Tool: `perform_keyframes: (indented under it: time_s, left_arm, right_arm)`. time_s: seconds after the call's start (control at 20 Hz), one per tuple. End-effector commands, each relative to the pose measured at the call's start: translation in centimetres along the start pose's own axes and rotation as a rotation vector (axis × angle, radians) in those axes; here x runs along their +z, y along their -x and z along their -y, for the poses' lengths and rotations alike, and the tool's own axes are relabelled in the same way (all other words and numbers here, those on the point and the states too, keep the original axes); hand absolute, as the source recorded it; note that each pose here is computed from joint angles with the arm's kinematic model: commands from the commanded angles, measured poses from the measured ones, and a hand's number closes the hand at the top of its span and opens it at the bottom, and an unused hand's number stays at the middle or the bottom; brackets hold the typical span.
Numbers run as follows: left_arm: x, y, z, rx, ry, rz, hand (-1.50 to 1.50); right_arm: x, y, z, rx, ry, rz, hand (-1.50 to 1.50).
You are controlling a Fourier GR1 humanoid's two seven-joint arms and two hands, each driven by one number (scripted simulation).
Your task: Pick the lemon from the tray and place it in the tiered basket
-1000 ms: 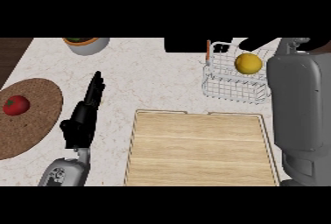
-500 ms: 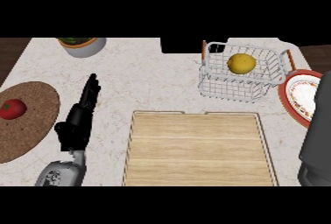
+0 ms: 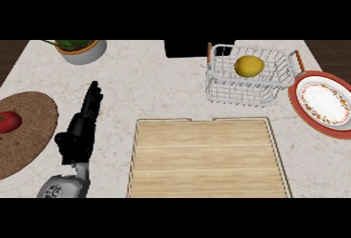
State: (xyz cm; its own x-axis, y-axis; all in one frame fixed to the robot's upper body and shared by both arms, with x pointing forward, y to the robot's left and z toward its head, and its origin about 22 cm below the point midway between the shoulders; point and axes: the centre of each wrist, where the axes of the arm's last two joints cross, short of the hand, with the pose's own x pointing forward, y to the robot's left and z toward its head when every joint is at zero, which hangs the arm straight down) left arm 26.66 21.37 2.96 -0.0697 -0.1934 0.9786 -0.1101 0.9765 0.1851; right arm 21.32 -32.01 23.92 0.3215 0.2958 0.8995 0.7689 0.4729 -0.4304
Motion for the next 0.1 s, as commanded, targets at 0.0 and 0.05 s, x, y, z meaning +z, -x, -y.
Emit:
perform_keyframes:
  time_s: [0.0,0.05]
  left_arm:
    - [0.6,0.2,-1.0,-0.001,-0.008,-0.004,0.0]
    - [-0.4,-0.2,-1.2,0.0,-0.005,-0.001,0.0]
  right_arm:
    - [2.4,4.0,5.4,-0.014,-0.022,-0.014,-1.5]
    - [2.8,5.0,6.4,0.008,-0.026,0.007,-1.5]
